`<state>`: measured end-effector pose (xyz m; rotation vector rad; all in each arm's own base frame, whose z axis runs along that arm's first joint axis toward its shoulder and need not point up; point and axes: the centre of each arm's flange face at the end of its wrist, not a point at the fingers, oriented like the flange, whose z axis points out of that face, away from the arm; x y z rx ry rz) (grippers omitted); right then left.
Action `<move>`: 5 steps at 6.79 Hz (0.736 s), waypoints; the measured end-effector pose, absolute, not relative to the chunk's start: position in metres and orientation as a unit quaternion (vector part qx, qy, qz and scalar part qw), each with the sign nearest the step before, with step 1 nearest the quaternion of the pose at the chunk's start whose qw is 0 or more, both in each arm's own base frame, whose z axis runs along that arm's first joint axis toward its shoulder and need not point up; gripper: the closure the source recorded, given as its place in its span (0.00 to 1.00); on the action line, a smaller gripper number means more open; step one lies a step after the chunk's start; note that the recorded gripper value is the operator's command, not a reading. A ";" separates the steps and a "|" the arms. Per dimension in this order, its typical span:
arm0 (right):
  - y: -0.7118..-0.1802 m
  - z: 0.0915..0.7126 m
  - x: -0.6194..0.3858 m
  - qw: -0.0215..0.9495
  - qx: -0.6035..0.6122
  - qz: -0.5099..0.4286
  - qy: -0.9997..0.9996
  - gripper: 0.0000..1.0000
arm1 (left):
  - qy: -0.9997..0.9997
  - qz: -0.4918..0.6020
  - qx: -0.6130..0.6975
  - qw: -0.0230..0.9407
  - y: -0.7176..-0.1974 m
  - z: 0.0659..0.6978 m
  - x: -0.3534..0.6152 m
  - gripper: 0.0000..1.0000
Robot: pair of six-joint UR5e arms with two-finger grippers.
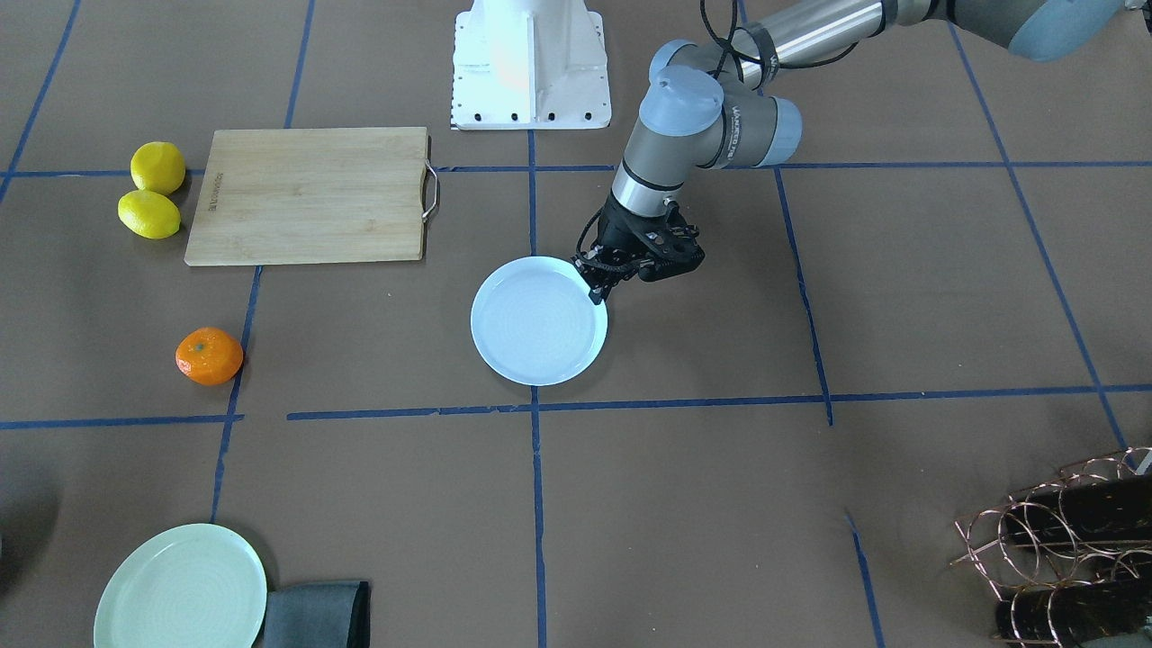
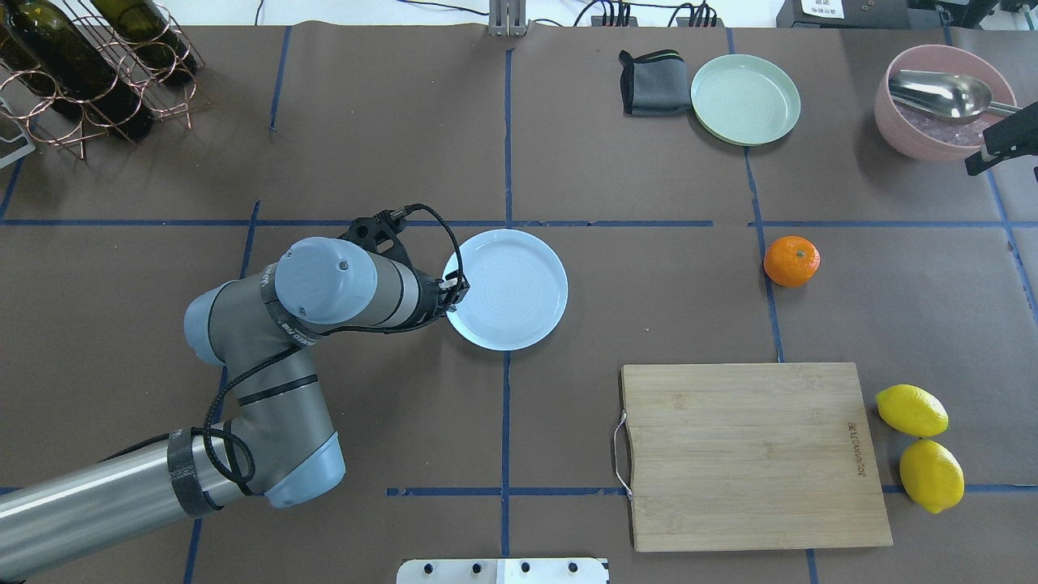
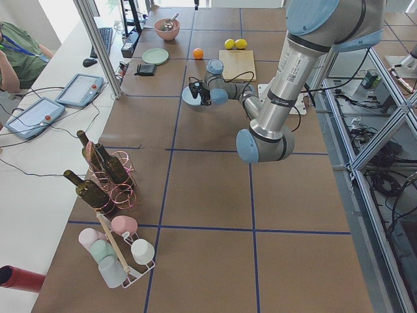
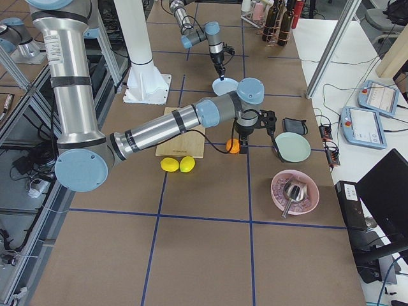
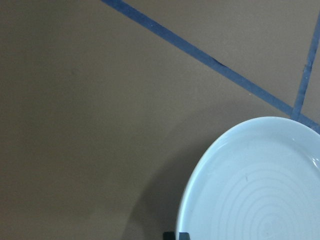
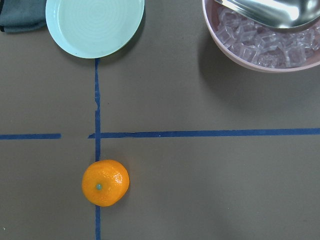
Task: Pick orange to plate
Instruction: 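Release the plate and lift the left gripper while the right gripper reaches for the orange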
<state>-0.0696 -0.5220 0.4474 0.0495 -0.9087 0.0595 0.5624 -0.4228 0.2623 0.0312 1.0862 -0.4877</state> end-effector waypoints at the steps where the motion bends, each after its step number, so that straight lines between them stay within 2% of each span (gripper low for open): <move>1: -0.522 0.449 -0.086 0.902 0.025 0.025 -0.430 0.00 | 0.515 -0.217 0.030 0.829 -0.430 0.257 0.552 0.00; 5: -0.512 0.450 -0.179 0.915 0.043 0.026 -0.401 0.00 | 0.477 -0.145 0.101 0.861 -0.493 0.250 0.442 0.00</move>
